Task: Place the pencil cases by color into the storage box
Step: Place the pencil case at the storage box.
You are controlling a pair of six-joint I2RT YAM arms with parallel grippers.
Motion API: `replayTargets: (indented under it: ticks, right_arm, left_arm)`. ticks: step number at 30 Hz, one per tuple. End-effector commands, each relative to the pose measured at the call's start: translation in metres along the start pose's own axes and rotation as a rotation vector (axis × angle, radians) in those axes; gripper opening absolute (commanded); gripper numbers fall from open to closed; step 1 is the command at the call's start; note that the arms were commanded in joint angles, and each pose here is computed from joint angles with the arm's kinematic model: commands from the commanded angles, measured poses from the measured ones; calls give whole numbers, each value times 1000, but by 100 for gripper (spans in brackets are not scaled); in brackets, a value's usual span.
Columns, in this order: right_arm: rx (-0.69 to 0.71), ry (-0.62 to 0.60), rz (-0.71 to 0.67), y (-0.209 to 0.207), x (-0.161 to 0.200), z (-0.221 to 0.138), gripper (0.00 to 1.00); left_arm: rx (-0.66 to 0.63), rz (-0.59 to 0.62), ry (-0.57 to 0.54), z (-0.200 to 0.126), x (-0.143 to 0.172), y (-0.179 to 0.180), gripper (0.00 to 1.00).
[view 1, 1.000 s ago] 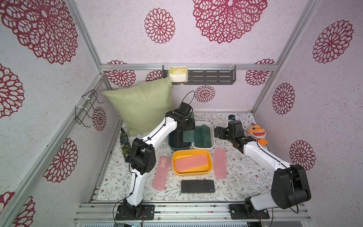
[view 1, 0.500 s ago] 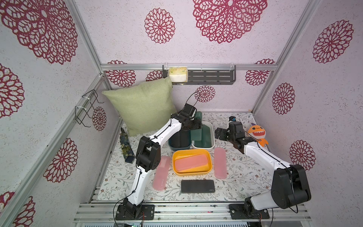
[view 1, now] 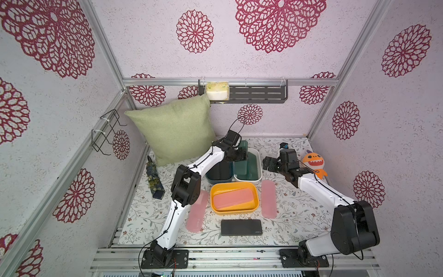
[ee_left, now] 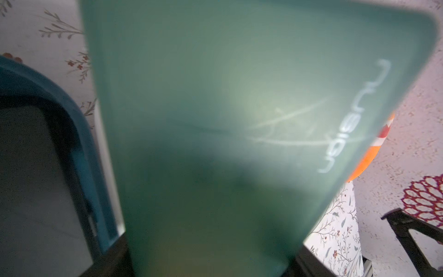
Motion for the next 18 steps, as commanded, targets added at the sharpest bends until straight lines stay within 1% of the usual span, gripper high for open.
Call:
replayTargets:
  ticks: [1, 11, 14, 18]
  right_arm:
    - [-30, -32, 16, 4, -10, -8, 95]
    - [-32, -28, 18, 2, -9, -4, 95]
    - [-30, -24, 19, 0, -8, -3, 95]
    - [-31, -24, 21, 0, -8, -3, 95]
  left_arm:
    - [18, 4, 5, 7, 0, -4, 58]
    - [-12, -23, 62, 26, 13, 8, 61]
    - [-21, -27, 75, 29, 15, 10, 63]
    - [-25, -32, 82, 31, 16, 12, 69]
Point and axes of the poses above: each gripper's point midway between its finger pads, its own z axis out along the fingers, its own y axis along the line the jaws close on, x = y × z, the point moved 4 cm from there along -z, back along the fingers, and after that the axes turned 12 degrees about z, right-handed, at the moved point
